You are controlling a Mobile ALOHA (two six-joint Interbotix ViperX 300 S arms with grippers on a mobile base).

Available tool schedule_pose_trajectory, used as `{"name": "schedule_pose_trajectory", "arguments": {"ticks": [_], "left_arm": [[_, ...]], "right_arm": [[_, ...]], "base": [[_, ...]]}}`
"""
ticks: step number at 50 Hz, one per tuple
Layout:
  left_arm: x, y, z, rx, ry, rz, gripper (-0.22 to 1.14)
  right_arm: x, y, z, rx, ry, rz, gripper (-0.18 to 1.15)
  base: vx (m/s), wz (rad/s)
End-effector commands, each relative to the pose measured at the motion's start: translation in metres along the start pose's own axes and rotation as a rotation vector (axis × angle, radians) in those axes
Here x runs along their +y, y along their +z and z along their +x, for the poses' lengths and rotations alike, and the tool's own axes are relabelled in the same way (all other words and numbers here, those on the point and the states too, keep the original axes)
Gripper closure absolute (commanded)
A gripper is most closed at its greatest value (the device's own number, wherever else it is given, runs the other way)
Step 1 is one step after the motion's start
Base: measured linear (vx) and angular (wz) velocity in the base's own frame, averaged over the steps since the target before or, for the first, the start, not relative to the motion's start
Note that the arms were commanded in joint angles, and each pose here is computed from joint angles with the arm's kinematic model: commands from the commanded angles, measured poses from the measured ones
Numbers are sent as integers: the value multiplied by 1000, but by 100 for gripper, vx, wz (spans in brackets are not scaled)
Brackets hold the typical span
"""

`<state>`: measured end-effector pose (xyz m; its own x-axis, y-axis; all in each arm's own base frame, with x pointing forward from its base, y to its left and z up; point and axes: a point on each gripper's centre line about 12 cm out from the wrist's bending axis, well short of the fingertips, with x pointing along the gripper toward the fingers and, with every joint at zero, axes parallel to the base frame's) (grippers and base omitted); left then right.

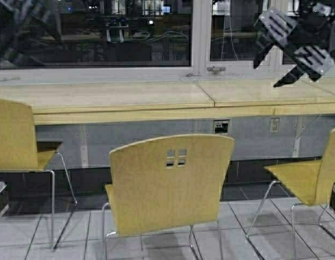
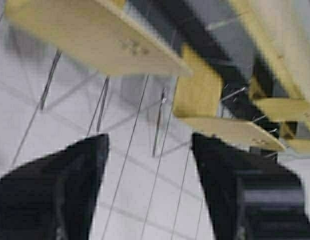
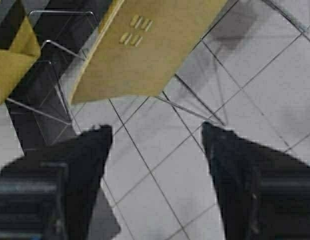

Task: Push the chairs under the table

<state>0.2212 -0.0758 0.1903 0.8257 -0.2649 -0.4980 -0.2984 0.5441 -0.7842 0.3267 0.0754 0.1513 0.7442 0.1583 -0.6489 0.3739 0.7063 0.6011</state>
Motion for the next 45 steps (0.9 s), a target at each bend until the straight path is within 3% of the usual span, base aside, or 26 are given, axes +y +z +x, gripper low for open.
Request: {"name": "schedule_pose_trajectory", "arguments": {"ticks": [1,7,23,39,45], "left_arm": [[-13,-15,38,79,66,-32,4],[-15,-36,80,139,147,-40,4],[24,-67,156,106,385,-337,4],[35,-72,172,63,434,-452,4],[39,-75,171,48,449,-501,4]], "right_arm": [[9,8,13,-14,8,64,6],[6,5,29,4,-24,134,6],[21,3,57,35,-23,118,6],[39,-34,74,175,-43,70,6],[36,-36,74,181,-52,94,6]], "base": [[19,1],[19,1],[17,1],[20,-7],[21,-8]]}}
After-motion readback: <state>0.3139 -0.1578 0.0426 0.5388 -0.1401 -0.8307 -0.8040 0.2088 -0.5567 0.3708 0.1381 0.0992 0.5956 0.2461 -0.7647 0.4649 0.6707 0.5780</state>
